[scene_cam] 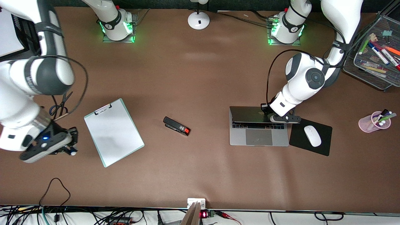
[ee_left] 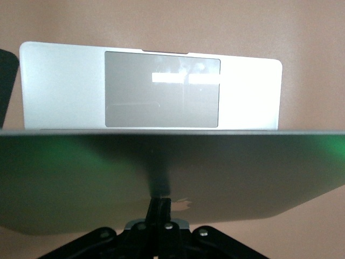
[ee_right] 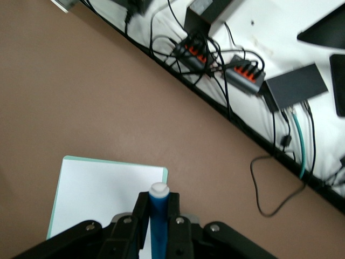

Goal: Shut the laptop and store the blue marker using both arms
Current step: 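Lift the marker with the right gripper while the left gripper lowers the lid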

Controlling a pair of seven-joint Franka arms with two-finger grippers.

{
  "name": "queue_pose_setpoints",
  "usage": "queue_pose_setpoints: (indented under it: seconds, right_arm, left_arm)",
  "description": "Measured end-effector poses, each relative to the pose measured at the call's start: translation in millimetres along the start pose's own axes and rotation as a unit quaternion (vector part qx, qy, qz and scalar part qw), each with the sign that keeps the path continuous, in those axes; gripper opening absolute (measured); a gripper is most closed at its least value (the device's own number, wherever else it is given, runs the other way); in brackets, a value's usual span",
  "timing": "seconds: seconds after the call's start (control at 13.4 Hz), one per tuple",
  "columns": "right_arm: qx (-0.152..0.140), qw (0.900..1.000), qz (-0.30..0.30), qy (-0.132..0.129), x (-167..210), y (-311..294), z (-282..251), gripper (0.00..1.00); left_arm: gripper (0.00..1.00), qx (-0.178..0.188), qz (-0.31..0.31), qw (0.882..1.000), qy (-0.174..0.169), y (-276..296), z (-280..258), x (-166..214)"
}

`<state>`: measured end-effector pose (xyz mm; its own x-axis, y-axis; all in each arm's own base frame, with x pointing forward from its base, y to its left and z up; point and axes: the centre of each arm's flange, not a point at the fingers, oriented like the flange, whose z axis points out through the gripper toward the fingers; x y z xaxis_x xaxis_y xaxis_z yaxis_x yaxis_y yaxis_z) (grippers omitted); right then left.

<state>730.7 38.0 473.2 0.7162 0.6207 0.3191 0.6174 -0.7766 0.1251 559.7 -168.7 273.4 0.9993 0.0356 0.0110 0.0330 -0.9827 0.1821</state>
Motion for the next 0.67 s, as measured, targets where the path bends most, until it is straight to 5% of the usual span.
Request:
queue_pose_setpoints:
  seconds: [0.45,0.67]
  right_arm:
    - [0.052,0.993,-0.093,0.057,-39.7,47.3,-19.3,0.18]
    - [0.099,0.979,-0.127,0.126,-60.7,66.4,-25.0,0.18]
  left_arm:
    - [0.02,-0.002,-0.001,1.0,0.004,-0.5,4.3,1.4]
    - [0.02,-0.004,-0.001,1.0,0.005,-0.3,7.8,1.8]
